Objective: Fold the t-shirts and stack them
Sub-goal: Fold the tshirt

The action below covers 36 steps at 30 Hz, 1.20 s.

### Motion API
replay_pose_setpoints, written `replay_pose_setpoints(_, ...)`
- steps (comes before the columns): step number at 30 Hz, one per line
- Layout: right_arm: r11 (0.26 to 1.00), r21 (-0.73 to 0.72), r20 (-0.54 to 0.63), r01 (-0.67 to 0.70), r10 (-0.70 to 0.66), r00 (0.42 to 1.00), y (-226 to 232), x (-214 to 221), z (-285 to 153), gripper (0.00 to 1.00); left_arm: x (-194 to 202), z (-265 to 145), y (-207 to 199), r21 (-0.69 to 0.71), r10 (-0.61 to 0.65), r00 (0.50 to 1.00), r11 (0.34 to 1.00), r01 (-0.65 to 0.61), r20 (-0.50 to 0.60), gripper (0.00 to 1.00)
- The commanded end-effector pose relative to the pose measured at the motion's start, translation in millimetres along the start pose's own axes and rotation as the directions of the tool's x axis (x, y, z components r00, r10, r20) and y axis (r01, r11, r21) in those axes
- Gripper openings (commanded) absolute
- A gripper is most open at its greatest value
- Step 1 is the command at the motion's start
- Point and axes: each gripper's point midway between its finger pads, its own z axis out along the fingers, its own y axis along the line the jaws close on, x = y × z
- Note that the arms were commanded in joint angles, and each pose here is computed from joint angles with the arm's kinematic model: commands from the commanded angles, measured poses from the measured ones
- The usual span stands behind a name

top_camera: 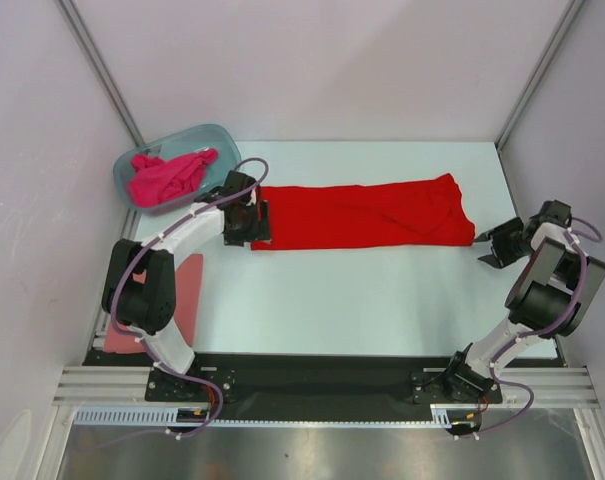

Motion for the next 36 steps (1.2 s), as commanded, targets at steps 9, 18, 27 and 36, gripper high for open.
replay_pose_setpoints(9,0.996,-0.081,-0.041,0.045,-0.049,0.998,25.2,32.5,25.6,0.61,14.0,30.0,13.1,-0.071,0.072,0.99,0.994,-0.081,-0.124,0.77)
replay_pose_setpoints(18,0.995,-0.1,-0.058,0.018,-0.024,0.998,34.6,27.2,51.6,0.59,11.1,46.7,29.0,-0.162,0.097,0.986,0.98,-0.118,-0.134,0.76)
replay_pose_setpoints(27,0.994,-0.102,-0.083,0.029,-0.037,0.996,43.2,29.0,58.4,0.58,-15.5,18.2,0.1,-0.026,0.054,0.998,0.998,-0.053,0.023,0.81)
replay_pose_setpoints(36,0.998,-0.063,-0.087,0.013,-0.019,0.996,36.1,34.0,63.4,0.59,-10.4,41.4,2.3,-0.012,-0.028,0.997,1.0,0.027,-0.076,0.79)
